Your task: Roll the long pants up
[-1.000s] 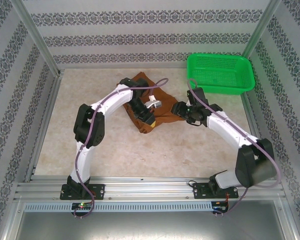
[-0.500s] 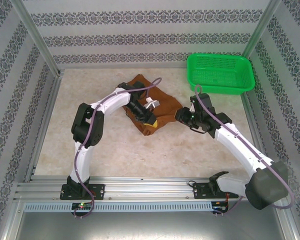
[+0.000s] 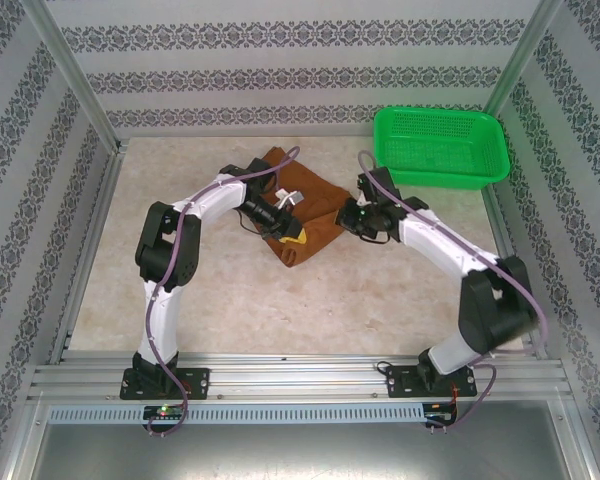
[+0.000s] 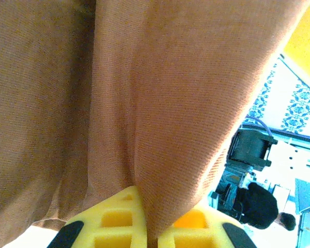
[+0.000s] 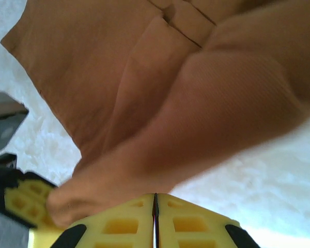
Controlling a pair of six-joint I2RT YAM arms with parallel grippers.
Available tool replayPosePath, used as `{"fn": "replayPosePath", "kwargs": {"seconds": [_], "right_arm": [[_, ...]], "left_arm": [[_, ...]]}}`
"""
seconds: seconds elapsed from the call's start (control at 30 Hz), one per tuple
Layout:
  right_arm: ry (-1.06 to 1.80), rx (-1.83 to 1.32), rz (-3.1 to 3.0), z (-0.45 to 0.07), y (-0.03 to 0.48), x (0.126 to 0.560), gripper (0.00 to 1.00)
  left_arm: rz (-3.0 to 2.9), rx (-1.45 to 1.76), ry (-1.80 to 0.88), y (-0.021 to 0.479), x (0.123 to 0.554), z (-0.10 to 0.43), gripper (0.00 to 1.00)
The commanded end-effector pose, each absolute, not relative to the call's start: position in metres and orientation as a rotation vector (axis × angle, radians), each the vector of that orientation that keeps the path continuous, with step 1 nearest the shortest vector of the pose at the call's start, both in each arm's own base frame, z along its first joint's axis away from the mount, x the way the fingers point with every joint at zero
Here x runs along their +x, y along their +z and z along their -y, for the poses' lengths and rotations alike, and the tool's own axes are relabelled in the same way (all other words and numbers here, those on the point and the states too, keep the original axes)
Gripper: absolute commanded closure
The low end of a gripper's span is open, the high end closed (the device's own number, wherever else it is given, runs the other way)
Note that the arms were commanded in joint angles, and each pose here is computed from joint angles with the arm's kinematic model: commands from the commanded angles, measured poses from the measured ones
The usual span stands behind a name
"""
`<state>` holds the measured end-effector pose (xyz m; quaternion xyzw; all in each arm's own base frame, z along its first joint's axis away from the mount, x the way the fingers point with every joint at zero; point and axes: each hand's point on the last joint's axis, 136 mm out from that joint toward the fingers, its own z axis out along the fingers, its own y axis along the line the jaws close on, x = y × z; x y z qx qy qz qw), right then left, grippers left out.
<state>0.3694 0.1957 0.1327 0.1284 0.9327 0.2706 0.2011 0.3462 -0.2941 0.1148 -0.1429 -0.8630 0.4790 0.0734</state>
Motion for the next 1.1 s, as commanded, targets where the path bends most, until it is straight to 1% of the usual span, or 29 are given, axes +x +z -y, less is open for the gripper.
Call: {"fn": "replayPosePath", "kwargs": {"seconds": [0.0, 0.13, 0.23, 0.3, 0.43, 0.5, 0.57, 0.63, 0.7, 0.77, 0.83, 0.87, 0.9, 0.93, 1.0, 1.07], "right_arm": [[0.811, 0.287, -2.616, -0.217, 0.126, 0.391, 0.90], [0.827, 0.283, -2.679, -0.230, 0.097, 0.408, 0.91], [0.813, 0.280, -2.708, -0.236, 0.081, 0.422, 0.93], [0.828, 0.291, -2.720, -0.240, 0.071, 0.432, 0.93], [0.863, 0.330, -2.753, -0.245, 0.049, 0.449, 0.94], [0.869, 0.346, -2.772, -0.247, 0.039, 0.455, 0.95], [0.858, 0.370, -2.796, -0.246, 0.028, 0.460, 0.95], [0.872, 0.402, -2.815, -0.246, 0.020, 0.463, 0.97], [0.873, 0.418, -2.820, -0.246, 0.017, 0.466, 0.97], [0.874, 0.424, -2.828, -0.246, 0.016, 0.464, 0.97], [0.886, 0.434, -2.832, -0.245, 0.016, 0.461, 0.97], [0.890, 0.436, -2.831, -0.245, 0.016, 0.460, 0.97], [0.895, 0.447, -2.830, -0.243, 0.016, 0.457, 0.98], [0.905, 0.458, -2.822, -0.241, 0.017, 0.455, 0.98], [0.914, 0.468, -2.815, -0.239, 0.017, 0.451, 0.98], [0.905, 0.471, -2.815, -0.235, 0.016, 0.446, 0.97]], "left_arm": [[2.583, -0.436, 1.405, 0.096, 0.353, 0.290, 1.00], [2.613, -0.457, 1.314, 0.080, 0.361, 0.283, 1.00], [2.691, -0.521, 1.230, 0.076, 0.368, 0.274, 0.90], [2.789, -0.604, 1.150, 0.078, 0.375, 0.265, 0.81], [3.109, -0.786, 0.839, 0.086, 0.395, 0.241, 0.71], [3.235, -0.897, 0.768, 0.104, 0.395, 0.238, 0.67], [3.328, -0.937, 0.700, 0.117, 0.395, 0.235, 0.63], [3.369, -1.038, 0.656, 0.125, 0.388, 0.240, 0.63], [3.332, -1.165, 0.650, 0.122, 0.372, 0.255, 0.62], [3.252, -1.297, 0.612, 0.108, 0.355, 0.275, 0.61], [3.162, -1.430, 0.480, 0.085, 0.340, 0.294, 0.60], [3.120, -1.493, 0.414, 0.074, 0.334, 0.300, 0.53], [3.117, -1.545, 0.260, 0.061, 0.336, 0.304, 0.04], [3.098, -1.600, 0.124, 0.051, 0.337, 0.305, 0.00], [3.103, -1.633, -0.068, 0.039, 0.347, 0.305, 0.00], [3.114, -1.631, -0.166, 0.036, 0.356, 0.304, 0.00]]}}
